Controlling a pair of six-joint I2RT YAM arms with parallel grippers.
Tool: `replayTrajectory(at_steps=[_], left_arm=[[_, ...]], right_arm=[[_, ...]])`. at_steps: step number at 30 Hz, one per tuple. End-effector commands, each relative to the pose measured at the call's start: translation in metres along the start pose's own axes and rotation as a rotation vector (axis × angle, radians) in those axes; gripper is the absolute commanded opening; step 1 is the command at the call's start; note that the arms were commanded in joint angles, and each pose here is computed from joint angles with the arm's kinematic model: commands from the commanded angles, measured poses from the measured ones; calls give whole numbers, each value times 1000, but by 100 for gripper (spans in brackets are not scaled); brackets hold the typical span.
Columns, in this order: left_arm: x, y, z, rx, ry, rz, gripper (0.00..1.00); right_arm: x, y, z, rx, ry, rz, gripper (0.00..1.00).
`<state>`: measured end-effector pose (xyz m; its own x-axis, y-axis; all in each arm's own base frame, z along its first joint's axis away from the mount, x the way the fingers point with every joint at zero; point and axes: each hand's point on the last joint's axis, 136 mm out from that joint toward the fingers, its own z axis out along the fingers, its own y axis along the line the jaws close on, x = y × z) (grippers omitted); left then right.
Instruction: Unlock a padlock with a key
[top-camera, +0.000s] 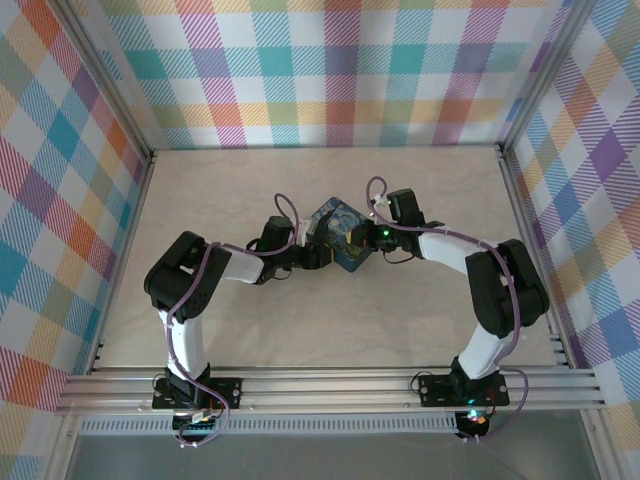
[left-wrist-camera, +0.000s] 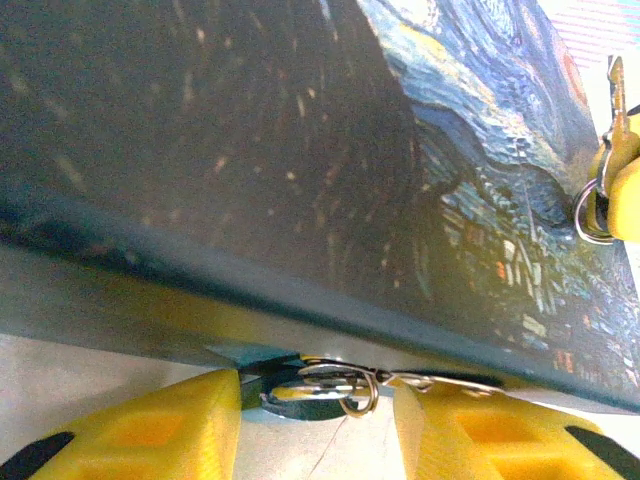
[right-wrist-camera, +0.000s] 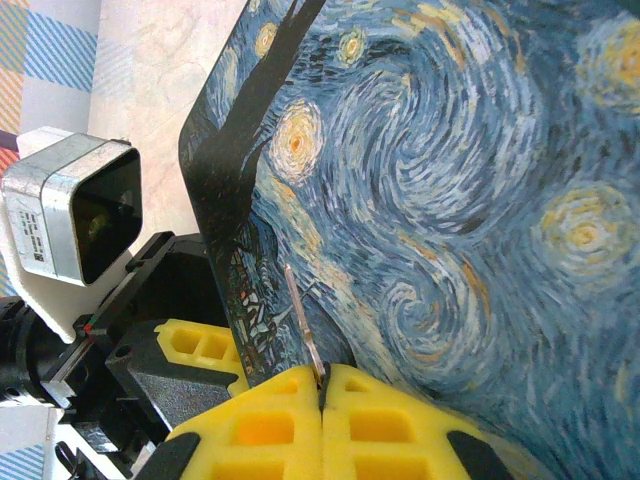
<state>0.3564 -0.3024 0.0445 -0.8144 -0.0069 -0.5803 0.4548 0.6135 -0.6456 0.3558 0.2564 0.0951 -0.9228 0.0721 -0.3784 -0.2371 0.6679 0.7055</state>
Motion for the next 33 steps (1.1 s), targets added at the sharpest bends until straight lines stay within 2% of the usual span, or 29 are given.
replayTrajectory(at_steps=[1, 14, 21, 33], left_arm=[[10, -16, 10, 53, 27, 11, 44], [10, -20, 10, 36, 5, -2, 40], [2, -20, 10, 32, -40, -56, 39], [10, -24, 13, 8, -60, -88, 38]], right_arm=[[30, -18, 11, 65, 91, 36, 0], [29, -14, 11, 60, 90, 30, 0], [29, -13, 11, 58, 90, 29, 0], [30, -10, 11, 54, 90, 28, 0]])
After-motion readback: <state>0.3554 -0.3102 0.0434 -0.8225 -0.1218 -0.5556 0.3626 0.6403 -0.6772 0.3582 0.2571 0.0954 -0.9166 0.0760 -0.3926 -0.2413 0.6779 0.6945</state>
